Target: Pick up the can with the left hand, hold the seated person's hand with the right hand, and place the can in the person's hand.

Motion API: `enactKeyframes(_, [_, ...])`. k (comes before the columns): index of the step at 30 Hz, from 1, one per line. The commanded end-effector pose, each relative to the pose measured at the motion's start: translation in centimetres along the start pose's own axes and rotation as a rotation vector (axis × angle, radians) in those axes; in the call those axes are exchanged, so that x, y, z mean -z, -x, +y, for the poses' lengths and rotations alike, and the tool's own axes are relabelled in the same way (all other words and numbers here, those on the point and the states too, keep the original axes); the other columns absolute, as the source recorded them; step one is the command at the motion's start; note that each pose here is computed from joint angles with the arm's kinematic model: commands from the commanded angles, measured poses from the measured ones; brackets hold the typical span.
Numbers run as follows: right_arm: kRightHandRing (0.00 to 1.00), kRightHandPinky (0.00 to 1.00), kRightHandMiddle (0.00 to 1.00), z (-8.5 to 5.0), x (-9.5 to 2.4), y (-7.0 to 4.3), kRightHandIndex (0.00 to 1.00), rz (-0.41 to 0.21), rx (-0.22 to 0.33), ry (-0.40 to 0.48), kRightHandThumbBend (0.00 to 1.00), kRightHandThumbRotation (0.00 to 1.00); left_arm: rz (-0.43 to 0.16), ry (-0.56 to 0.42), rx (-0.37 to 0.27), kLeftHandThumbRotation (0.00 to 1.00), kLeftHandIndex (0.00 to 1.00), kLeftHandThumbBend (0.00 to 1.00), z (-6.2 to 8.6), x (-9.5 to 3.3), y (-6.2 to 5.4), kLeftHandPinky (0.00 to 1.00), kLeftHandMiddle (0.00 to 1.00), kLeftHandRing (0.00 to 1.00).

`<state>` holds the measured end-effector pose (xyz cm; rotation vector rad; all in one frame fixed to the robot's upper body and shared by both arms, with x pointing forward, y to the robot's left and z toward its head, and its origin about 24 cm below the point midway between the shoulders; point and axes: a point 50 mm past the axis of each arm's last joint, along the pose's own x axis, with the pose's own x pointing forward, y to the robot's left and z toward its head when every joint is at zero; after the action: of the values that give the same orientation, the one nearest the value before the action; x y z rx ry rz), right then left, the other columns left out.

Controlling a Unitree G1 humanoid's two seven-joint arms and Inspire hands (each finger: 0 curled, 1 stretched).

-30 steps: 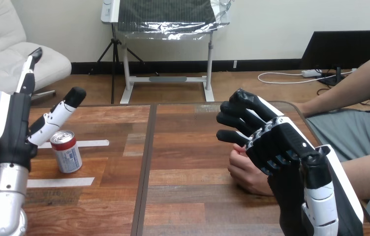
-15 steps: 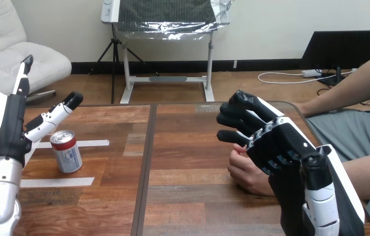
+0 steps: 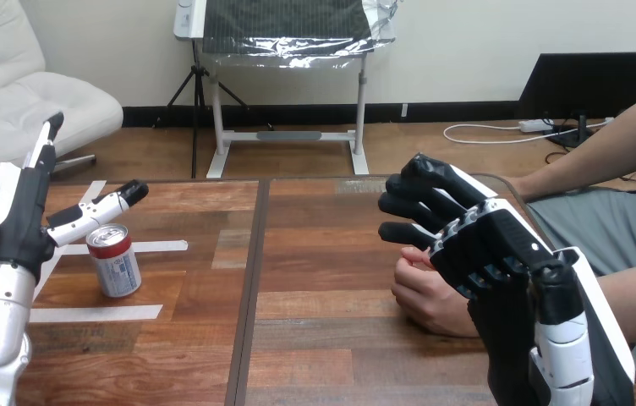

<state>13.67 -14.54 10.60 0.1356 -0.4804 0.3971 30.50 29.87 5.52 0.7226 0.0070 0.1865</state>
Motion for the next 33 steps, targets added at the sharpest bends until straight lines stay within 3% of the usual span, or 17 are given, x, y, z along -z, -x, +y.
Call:
enactKeyframes(1, [0.83,0.78,0.84,-0.2,-0.6,-0.8,0.84,-0.063,-0.018,0.015,0.65,0.94,-0.034,-0.045,-0.042,0.51,0.98,0.82,1.7,-1.9,-2.3,0.93,0.99,0.98])
enactKeyframes(14, [0.82,0.74,0.83,-0.2,-0.6,-0.8,0.83,-0.062,-0.022,0.024,0.66,0.94,0.053,-0.096,-0.026,0.51,0.96,0.82,1.7,-1.3,-3.2,0.85,0.97,0.95])
enactKeyframes(33, [0.81,0.72,0.82,-0.2,-0.8,-0.7,0.83,-0.062,-0.026,0.027,0.65,0.96,0.164,-0.100,0.031,0.45,0.95,0.83,0.9,-0.3,-3.5,0.85,0.97,0.95])
